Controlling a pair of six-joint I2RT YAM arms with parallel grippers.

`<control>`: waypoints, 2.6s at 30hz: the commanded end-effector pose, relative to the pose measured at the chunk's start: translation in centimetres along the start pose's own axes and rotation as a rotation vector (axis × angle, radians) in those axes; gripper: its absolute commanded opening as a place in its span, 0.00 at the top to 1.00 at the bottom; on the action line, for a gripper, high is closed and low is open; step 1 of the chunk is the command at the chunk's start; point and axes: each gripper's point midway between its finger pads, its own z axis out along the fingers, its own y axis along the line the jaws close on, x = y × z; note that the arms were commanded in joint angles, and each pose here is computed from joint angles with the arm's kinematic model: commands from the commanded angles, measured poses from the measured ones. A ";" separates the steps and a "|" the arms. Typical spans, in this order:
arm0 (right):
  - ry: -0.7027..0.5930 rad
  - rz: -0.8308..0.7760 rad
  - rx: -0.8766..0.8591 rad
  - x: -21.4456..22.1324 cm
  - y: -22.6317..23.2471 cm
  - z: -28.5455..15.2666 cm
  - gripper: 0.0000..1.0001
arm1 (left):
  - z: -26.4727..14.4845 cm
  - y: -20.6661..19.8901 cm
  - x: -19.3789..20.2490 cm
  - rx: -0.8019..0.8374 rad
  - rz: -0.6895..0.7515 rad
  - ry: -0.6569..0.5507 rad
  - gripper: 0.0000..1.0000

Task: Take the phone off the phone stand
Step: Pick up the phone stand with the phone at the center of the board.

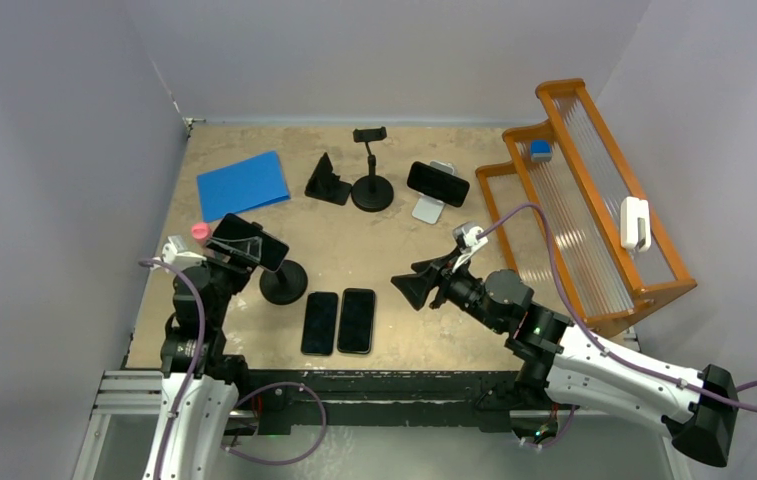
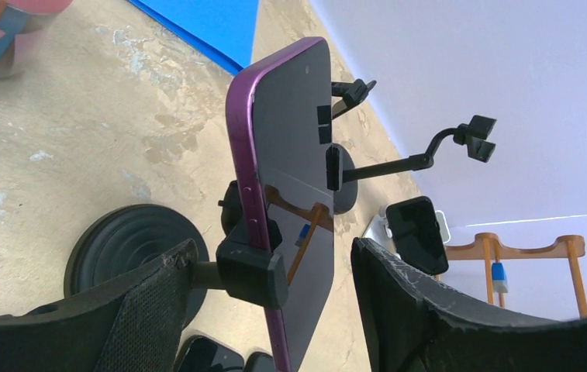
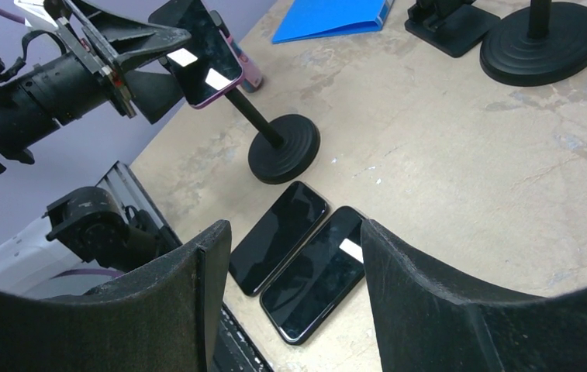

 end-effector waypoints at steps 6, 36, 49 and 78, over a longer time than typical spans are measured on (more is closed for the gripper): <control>-0.073 -0.017 -0.058 -3.1 1.8 -1.0 0.36 | 0.8 -0.8 -0.7 0.023 -0.018 -0.005 0.30; -0.063 -0.043 -0.066 -2.4 1.7 -0.5 0.35 | 1.3 -4.1 -6.6 0.098 -0.042 -0.190 0.42; -0.062 -0.046 -0.066 -2.3 1.6 -0.3 0.35 | 2.3 -4.7 -6.7 0.163 -0.077 -0.175 0.57; -0.084 -0.045 -0.057 -3.1 1.6 -0.7 0.35 | 3.1 -12.1 -9.8 0.375 0.011 -0.181 1.00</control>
